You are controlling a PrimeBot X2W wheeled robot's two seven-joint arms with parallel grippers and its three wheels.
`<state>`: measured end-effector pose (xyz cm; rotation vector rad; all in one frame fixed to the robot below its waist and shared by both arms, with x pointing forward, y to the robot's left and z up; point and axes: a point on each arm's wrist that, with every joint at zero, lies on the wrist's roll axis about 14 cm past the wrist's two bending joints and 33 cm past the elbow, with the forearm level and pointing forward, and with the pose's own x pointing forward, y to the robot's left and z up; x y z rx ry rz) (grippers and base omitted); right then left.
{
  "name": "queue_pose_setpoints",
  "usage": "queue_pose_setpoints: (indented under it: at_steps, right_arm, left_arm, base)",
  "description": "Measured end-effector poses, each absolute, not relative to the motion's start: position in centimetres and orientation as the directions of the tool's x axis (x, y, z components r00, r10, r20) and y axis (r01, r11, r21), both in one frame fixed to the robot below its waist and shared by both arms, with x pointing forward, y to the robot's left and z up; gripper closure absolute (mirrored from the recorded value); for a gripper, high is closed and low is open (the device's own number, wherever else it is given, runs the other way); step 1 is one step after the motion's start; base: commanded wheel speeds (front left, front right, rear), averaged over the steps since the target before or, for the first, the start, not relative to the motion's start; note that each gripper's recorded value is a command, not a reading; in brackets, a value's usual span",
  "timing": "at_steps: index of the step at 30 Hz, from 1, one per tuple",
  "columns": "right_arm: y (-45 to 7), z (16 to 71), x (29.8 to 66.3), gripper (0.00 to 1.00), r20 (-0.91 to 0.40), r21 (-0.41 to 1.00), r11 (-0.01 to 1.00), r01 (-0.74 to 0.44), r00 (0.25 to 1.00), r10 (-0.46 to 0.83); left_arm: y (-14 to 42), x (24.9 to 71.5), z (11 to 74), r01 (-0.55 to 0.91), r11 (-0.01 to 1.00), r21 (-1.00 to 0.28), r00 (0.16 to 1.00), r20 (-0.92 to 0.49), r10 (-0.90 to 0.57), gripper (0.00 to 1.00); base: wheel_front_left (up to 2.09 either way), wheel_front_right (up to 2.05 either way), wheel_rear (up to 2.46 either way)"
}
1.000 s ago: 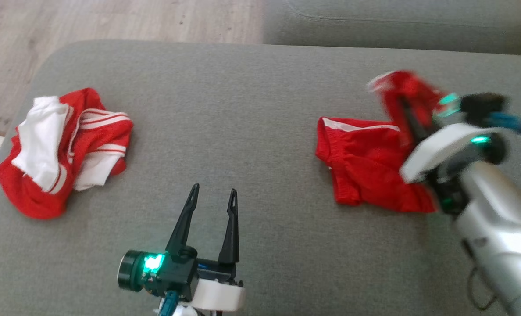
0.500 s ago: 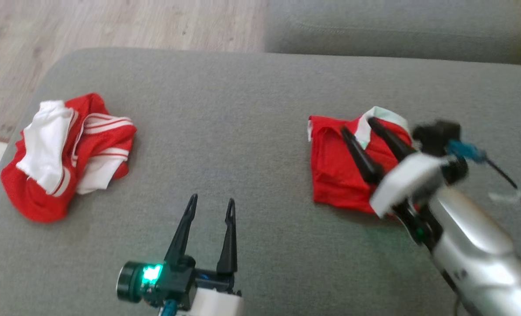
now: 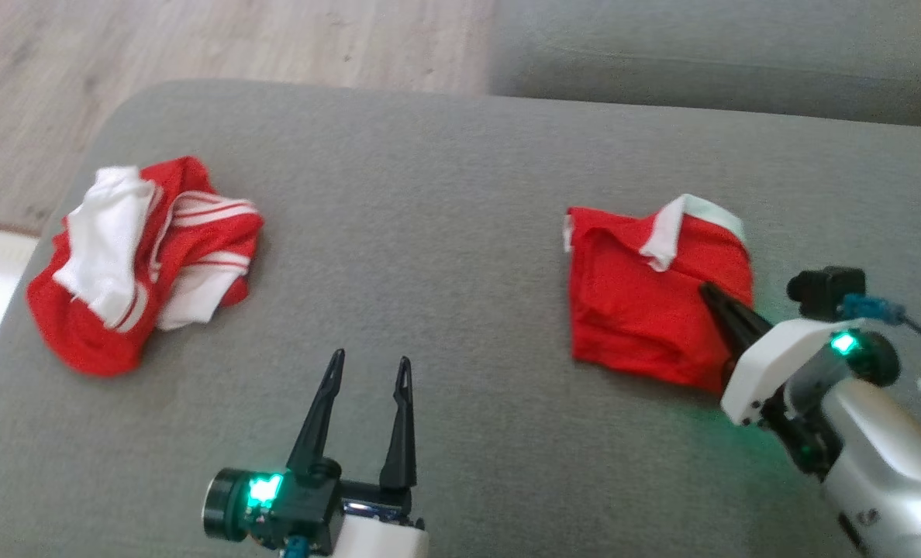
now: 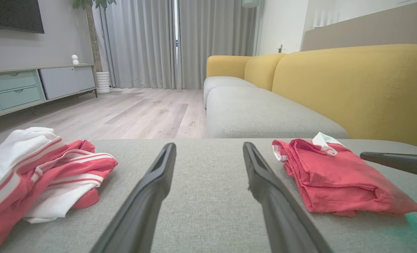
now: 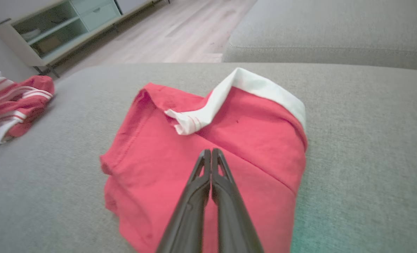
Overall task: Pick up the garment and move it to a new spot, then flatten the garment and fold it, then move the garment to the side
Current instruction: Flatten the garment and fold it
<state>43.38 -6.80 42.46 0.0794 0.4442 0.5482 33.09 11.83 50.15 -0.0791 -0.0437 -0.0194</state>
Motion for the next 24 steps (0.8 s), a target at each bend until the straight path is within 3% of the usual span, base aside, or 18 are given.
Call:
queue_pose_setpoints:
  at_steps: [12,14,18,19,20,22,24]
  right_arm:
    - [-3.9,39.4,47.0,1.0,-0.509,0.18,0.828,-0.531,0.67,0.54]
    - [-3.3,40.5,48.4,1.0,-0.453,0.16,0.824,-0.544,0.701,0.551]
    - [-2.9,46.8,52.6,1.0,-0.173,0.132,0.838,-0.529,0.82,0.545]
    - [-2.7,47.9,52.9,0.88,-0.137,0.137,0.84,-0.525,0.83,0.54]
    - [-2.6,48.6,53.0,0.88,-0.113,0.14,0.842,-0.521,0.836,0.536]
    - [-3.2,49.6,52.2,0.0,-0.072,0.174,0.852,-0.494,0.856,0.511]
    - [-4.6,50.8,51.6,0.0,-0.02,0.18,0.866,-0.467,0.878,0.478]
  left_arm:
    - [14.5,32.7,49.2,-0.083,0.993,-0.079,0.996,0.0,0.084,0.0]
    - [14.6,32.7,49.0,-0.088,0.993,-0.077,0.996,-0.008,0.088,0.0]
    - [14.8,32.8,48.9,-0.104,0.99,-0.1,0.995,-0.014,0.103,0.0]
    - [14.7,32.8,48.9,-0.1,0.99,-0.1,0.995,-0.011,0.099,0.0]
    - [14.6,32.8,49.0,-0.095,0.991,-0.096,0.995,-0.008,0.095,0.0]
    - [14.5,32.9,49.3,-0.091,0.991,-0.096,0.996,0.003,0.091,0.0]
    - [14.3,33.0,49.3,-0.082,0.993,-0.088,0.997,0.008,0.083,0.0]
  base:
    - [0.0,0.0,0.0]
    - [0.0,0.0,0.0]
    - [0.0,0.0,0.0]
    - [0.0,0.0,0.0]
    - [0.0,0.0,0.0]
    - [0.0,0.0,0.0]
    - [0.0,0.0,0.0]
